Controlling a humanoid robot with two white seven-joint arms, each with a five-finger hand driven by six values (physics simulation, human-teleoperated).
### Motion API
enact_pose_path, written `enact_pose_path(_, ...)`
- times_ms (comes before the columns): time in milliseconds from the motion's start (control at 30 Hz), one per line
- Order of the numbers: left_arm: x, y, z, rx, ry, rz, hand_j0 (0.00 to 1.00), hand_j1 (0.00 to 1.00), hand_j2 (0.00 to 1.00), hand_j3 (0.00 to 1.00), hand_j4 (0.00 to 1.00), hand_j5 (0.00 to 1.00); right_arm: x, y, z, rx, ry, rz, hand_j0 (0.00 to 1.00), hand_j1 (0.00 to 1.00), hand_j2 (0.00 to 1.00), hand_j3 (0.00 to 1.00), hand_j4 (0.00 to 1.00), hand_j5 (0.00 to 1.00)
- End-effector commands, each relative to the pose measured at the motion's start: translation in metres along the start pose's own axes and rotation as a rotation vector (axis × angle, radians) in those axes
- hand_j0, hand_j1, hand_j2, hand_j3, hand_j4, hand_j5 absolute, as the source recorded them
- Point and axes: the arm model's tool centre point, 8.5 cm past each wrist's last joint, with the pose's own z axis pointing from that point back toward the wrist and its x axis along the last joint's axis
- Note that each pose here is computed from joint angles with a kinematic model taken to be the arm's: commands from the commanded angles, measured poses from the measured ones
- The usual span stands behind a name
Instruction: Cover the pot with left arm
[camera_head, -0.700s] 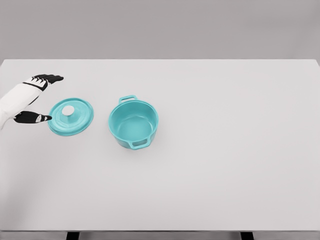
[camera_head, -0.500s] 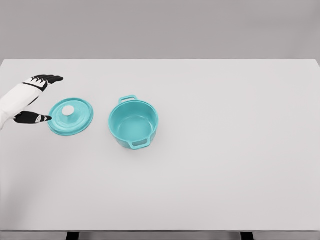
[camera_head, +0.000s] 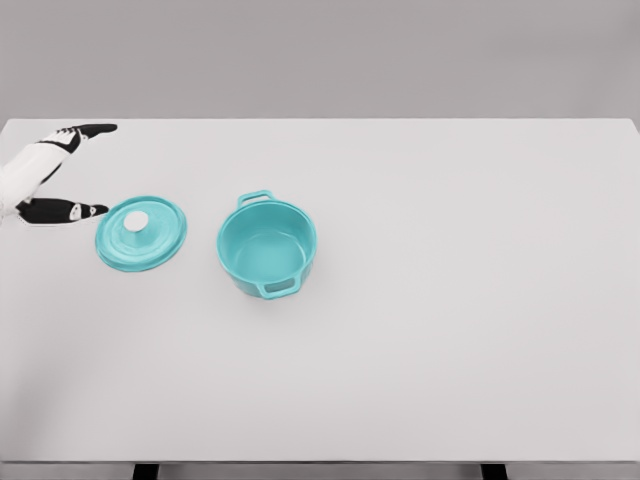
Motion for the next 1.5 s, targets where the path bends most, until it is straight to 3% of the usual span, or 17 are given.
enact_pose_path(0, 0.003, -0.019, -0.001, -0.049, -0.023, 0.086, 0.91, 0.91, 0.91, 0.91, 0.91, 0.91, 0.000, 0.000, 0.000, 0.000, -0.001, 0.000, 1.00, 1.00, 1.00, 1.00, 1.00, 1.00)
enact_pose_path(200, 0.010, -0.033, -0.002, -0.080, -0.058, 0.202, 0.88, 0.88, 0.88, 0.88, 0.88, 0.88, 0.001, 0.000, 0.000, 0.000, -0.002, 0.000, 1.00, 1.00, 1.00, 1.00, 1.00, 1.00)
enact_pose_path(333, 0.011, -0.041, -0.002, -0.141, -0.064, 0.210, 0.88, 0.88, 0.88, 0.88, 0.88, 0.88, 0.001, 0.000, 0.000, 0.001, -0.001, 0.000, 1.00, 1.00, 1.00, 1.00, 1.00, 1.00)
enact_pose_path(533, -0.005, -0.053, -0.001, -0.192, 0.098, 0.260, 0.86, 0.86, 0.86, 0.86, 0.86, 0.86, 0.001, 0.000, 0.000, 0.000, -0.002, 0.000, 1.00, 1.00, 1.00, 1.00, 1.00, 1.00)
enact_pose_path(767, -0.008, -0.037, -0.001, -0.163, 0.112, 0.254, 0.85, 0.85, 0.85, 0.85, 0.85, 0.85, 0.000, 0.000, 0.000, 0.000, 0.001, 0.000, 1.00, 1.00, 1.00, 1.00, 1.00, 1.00)
enact_pose_path(833, -0.009, -0.033, 0.001, -0.120, 0.100, 0.345, 0.85, 0.85, 0.85, 0.85, 0.85, 0.85, 0.001, 0.000, 0.000, 0.001, -0.001, 0.000, 1.00, 1.00, 1.00, 1.00, 1.00, 1.00)
enact_pose_path(867, -0.009, -0.033, 0.002, -0.127, 0.095, 0.366, 0.85, 0.85, 0.85, 0.85, 0.85, 0.85, 0.000, 0.000, 0.000, 0.000, -0.001, 0.000, 1.00, 1.00, 1.00, 1.00, 1.00, 1.00)
enact_pose_path(1000, -0.014, -0.037, 0.000, -0.111, 0.147, 0.465, 0.85, 0.85, 0.85, 0.85, 0.85, 0.85, 0.001, 0.000, 0.000, 0.001, -0.001, 0.000, 1.00, 1.00, 1.00, 1.00, 1.00, 1.00)
enact_pose_path(1067, -0.016, -0.040, 0.000, -0.133, 0.176, 0.533, 0.85, 0.85, 0.85, 0.85, 0.85, 0.85, 0.001, 0.000, 0.000, 0.000, -0.002, 0.000, 1.00, 1.00, 1.00, 1.00, 1.00, 1.00)
enact_pose_path(1467, -0.019, -0.067, -0.006, -0.142, 0.211, 0.603, 0.85, 0.85, 0.85, 0.85, 0.85, 0.85, 0.000, 0.000, 0.000, 0.000, 0.001, 0.000, 1.00, 1.00, 1.00, 1.00, 1.00, 1.00)
